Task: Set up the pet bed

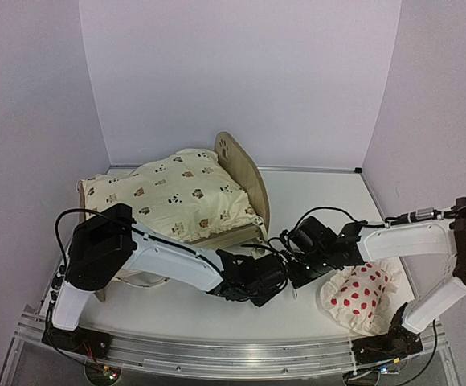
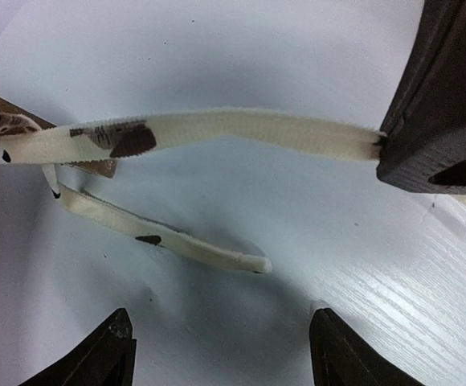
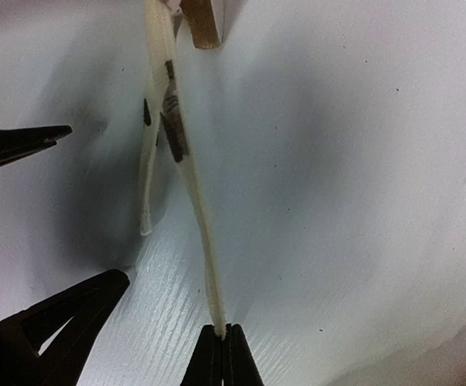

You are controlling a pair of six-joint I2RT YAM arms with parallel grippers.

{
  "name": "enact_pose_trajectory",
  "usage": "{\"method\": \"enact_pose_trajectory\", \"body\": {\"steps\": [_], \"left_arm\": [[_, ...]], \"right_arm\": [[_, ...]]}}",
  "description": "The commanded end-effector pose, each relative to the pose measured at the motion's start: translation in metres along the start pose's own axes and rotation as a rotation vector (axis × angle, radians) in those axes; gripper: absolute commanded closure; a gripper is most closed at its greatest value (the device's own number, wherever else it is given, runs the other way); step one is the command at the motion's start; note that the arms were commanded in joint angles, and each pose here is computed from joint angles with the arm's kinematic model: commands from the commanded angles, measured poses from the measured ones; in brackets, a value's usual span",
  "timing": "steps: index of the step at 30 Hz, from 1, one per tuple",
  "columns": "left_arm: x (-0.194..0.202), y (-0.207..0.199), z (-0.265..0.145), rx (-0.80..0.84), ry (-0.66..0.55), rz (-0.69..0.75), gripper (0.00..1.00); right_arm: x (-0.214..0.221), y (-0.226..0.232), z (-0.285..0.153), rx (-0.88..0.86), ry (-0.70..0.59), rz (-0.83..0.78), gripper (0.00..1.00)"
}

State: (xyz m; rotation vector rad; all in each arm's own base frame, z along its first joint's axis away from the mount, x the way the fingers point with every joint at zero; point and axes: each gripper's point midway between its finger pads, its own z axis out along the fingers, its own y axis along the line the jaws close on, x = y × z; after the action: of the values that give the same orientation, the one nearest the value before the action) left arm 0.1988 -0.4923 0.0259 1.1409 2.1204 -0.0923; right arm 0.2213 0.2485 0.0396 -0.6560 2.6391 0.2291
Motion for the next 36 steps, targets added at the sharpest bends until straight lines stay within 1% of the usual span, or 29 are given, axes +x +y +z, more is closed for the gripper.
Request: {"method": "enact_pose_trajectory", "body": {"steps": [1,3,8,10,12,13,16,17,19,20,24,26,30,34,36], "left_arm": [[-0.043,-0.007,-0.003,0.015,-0.161,-0.048,0.27],[-0.045,-0.006,-0.002,0.009,-0.180,-0.058,0.29],[-0.043,-0.001,0.003,-0.010,-0.195,-0.069,0.39],[-0.043,0.000,0.005,-0.011,-0.209,-0.067,0.40],[-0.045,0.001,0.006,-0.014,-0.227,-0.072,0.40],[-0.046,0.001,0.007,-0.010,-0.231,-0.078,0.39],[-0.048,0.000,0.010,0.016,-0.241,-0.096,0.30],[-0.048,-0.001,0.011,0.020,-0.245,-0.099,0.29],[-0.049,0.000,0.012,0.007,-0.252,-0.108,0.30],[-0.050,0.003,0.013,-0.005,-0.257,-0.114,0.32],[-0.052,0.015,0.014,-0.072,-0.285,-0.141,0.45],[-0.051,0.019,0.017,-0.099,-0.294,-0.149,0.49],[-0.048,0.019,0.024,-0.109,-0.287,-0.143,0.67],[-0.047,0.018,0.019,-0.086,-0.299,-0.138,0.97],[-0.049,0.015,0.009,-0.043,-0.310,-0.132,1.00]], "right_arm": [[-0.008,0.019,0.004,-0.077,-0.012,-0.035,1.00],[-0.007,0.020,0.006,-0.082,-0.005,-0.035,1.00],[-0.005,0.021,0.009,-0.088,0.004,-0.037,1.00],[-0.005,0.021,0.010,-0.090,0.009,-0.037,1.00],[-0.004,0.022,0.012,-0.091,0.013,-0.036,1.00],[-0.004,0.022,0.012,-0.092,0.014,-0.036,1.00],[-0.004,0.022,0.014,-0.092,0.019,-0.035,1.00],[-0.004,0.022,0.014,-0.093,0.020,-0.035,1.00],[-0.003,0.022,0.014,-0.093,0.020,-0.035,1.00],[-0.003,0.022,0.013,-0.093,0.019,-0.035,1.00],[-0.003,0.021,0.013,-0.096,0.018,-0.035,1.00],[-0.003,0.021,0.013,-0.096,0.019,-0.035,1.00],[-0.002,0.022,0.014,-0.098,0.024,-0.036,1.00],[0.000,0.023,0.016,-0.104,0.033,-0.034,1.00],[0.002,0.025,0.017,-0.112,0.043,-0.033,1.00]]}}
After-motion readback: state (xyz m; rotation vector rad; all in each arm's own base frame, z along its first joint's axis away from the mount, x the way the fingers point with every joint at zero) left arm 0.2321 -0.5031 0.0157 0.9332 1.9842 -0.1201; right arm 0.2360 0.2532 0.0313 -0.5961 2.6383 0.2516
